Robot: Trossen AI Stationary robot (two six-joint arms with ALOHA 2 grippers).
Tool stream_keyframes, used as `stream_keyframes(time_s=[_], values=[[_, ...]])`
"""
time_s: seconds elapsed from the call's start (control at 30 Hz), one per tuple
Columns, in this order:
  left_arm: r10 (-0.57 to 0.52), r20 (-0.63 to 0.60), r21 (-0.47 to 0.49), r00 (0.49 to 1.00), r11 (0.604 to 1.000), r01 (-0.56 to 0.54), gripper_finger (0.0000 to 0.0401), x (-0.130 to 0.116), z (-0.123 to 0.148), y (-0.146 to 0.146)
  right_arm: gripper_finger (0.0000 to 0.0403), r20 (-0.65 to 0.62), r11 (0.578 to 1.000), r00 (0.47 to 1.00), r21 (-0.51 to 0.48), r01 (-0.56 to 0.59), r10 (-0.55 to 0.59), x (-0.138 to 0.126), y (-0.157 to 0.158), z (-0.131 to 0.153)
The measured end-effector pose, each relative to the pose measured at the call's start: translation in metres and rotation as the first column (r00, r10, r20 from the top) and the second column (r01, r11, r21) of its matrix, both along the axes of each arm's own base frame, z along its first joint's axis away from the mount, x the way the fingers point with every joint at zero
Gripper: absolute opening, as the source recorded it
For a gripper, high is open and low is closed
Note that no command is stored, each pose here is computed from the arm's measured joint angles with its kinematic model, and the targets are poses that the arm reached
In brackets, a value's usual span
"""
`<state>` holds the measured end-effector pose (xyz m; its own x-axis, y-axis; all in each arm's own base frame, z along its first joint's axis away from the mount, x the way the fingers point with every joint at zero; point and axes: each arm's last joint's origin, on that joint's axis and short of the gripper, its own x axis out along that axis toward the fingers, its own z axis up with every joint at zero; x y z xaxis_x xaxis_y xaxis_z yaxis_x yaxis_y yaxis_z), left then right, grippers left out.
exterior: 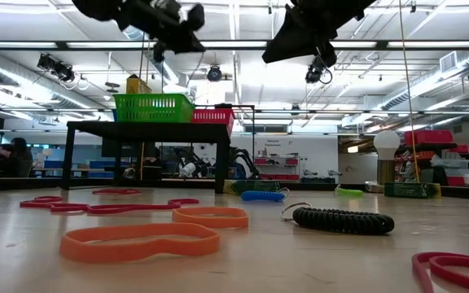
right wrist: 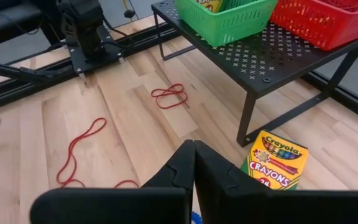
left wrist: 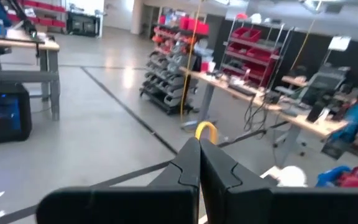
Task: Pick & Place Office Desk Supplies
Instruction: Put the yellow rubber band into the red bin
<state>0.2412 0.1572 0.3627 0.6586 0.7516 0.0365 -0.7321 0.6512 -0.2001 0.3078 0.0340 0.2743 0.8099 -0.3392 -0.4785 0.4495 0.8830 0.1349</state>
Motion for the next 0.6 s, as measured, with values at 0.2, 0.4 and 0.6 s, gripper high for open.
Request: stream_keyframes(time_s=[0.2, 0.4, 0.6], values=[[0.035, -0.082, -0.053, 0.996, 0.998, -0.040, 0.0002, 0.009, -0.027, 0.029, 0.0011, -0.002, 1.000, 1.000, -0.005, -0.003, 0.003, 0.000, 0.000, 0.000], [-0.002, -0.150, -0.101, 0.989, 0.995, -0.013, 0.0002, 0.023, -0.053, 0.041, 0.0011, -0.003, 1.000, 1.000, -0.005, -0.003, 0.003, 0.000, 0.000, 0.000], [-0.008, -0.202, -0.130, 0.979, 0.991, -0.018, 0.0002, 0.028, -0.066, 0.045, 0.0011, -0.003, 1.000, 1.000, -0.005, -0.003, 0.003, 0.000, 0.000, 0.000]])
